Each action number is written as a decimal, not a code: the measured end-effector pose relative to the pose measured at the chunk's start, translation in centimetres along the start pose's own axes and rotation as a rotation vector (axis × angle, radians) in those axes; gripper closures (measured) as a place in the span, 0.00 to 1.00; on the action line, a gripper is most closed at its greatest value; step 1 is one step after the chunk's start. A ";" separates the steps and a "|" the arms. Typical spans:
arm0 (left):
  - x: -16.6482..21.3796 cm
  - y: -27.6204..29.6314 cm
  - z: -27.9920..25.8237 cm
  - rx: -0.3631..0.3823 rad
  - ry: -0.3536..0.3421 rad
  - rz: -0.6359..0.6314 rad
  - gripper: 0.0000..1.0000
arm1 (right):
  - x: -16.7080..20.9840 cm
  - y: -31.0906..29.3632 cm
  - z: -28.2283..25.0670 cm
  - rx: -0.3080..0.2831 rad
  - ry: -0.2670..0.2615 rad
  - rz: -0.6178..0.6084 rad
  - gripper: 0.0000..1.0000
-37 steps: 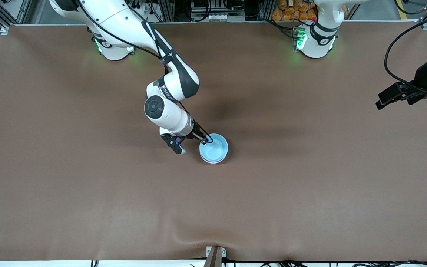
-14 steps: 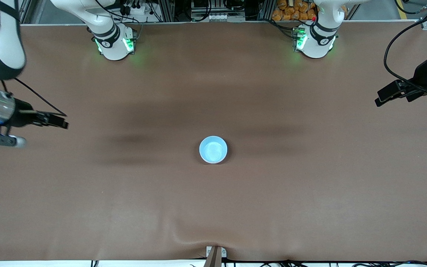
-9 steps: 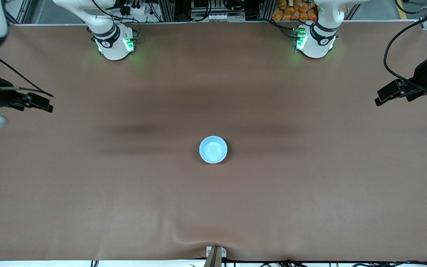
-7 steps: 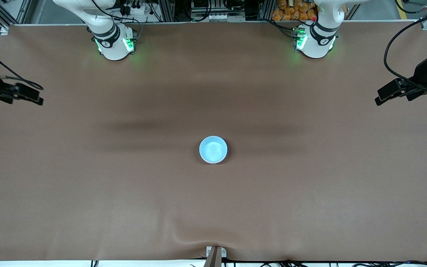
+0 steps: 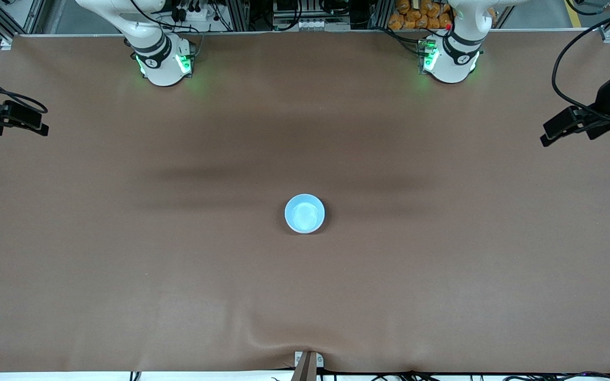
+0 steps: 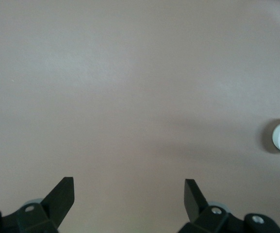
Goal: Stack pink and blue bowls on white bowl
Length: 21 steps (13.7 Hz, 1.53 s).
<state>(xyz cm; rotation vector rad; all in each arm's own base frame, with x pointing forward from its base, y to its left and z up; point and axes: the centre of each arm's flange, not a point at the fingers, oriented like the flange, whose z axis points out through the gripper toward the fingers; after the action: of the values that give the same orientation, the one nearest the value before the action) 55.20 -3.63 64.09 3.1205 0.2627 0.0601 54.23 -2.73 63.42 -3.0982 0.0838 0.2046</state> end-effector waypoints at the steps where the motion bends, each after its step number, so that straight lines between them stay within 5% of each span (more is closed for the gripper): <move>1: 0.1 0.0 -0.1 0.002 0.010 0.001 0.00 | 0.0 -0.1 -0.1 0.000 0.000 0.008 0.00; 21: -0.3 0.8 -0.2 0.009 -0.003 0.089 0.00 | 0.0 -0.7 -0.3 -0.001 0.008 0.008 0.00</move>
<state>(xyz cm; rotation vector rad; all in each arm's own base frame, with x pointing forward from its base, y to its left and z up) 55.03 -4.51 64.25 3.1397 0.1243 0.0551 54.30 -2.04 63.72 -3.1006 0.0960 0.1921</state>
